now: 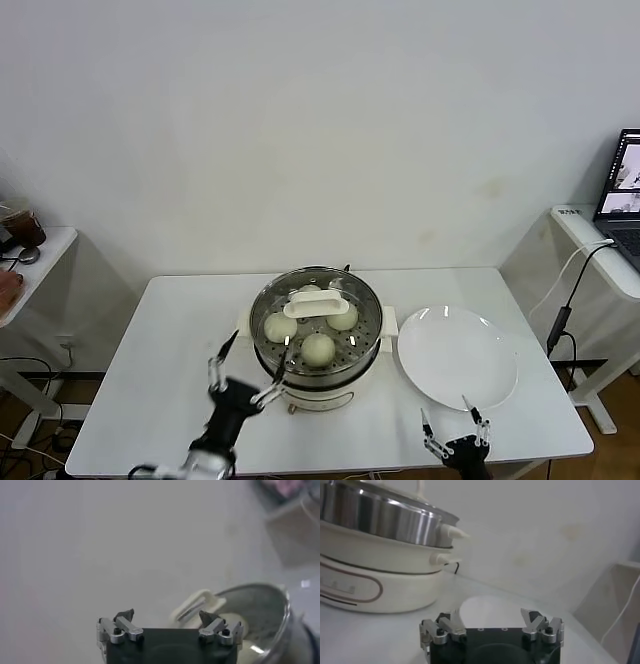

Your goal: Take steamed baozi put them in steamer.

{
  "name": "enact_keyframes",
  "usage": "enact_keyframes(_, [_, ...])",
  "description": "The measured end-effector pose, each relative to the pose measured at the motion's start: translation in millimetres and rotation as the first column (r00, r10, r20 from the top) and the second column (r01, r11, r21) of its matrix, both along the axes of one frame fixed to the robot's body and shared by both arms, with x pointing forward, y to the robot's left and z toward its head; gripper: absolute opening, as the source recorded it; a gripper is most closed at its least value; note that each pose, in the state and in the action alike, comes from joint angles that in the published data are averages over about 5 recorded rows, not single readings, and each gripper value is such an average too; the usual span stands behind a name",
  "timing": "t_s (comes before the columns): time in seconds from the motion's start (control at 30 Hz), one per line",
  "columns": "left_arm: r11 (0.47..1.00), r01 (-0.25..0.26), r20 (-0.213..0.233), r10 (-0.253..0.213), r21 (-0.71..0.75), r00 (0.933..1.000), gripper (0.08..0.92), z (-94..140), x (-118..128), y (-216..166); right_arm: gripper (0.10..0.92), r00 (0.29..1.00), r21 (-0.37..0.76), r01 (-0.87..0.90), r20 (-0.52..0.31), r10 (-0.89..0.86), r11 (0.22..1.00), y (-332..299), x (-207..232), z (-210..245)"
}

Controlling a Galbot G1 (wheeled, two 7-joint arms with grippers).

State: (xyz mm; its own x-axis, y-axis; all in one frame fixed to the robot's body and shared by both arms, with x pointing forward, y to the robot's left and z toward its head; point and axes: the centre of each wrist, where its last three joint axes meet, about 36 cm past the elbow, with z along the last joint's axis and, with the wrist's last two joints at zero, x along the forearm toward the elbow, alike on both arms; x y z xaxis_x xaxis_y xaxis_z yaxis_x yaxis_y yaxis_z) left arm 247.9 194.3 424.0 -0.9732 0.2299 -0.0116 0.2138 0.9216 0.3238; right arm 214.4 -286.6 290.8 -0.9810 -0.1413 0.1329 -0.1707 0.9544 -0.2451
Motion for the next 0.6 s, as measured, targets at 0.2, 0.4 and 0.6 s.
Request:
enact_keyframes(0.2, [0.979,-0.075,-0.101,0.056,-0.191,0.9933,0.823,-28,-47,12,0.823,0.999,0.040,-0.032,-0.026,0.033,0.999,6,-8,3])
enact_keyframes(0.4, [0.947,-0.140,-0.153,0.099,-0.289,0.9833,0.823,-55,-80,17,0.823,0.997,0.079,-0.048,-0.064,0.053,0.996,6,-18,9])
enact_keyframes(0.6, [0.927,-0.210,-0.182,0.158,-0.312,0.9704,0.823,-72,-99,24,0.823,0.995,0.119,-0.041,-0.083,0.051,0.992,3,-23,16])
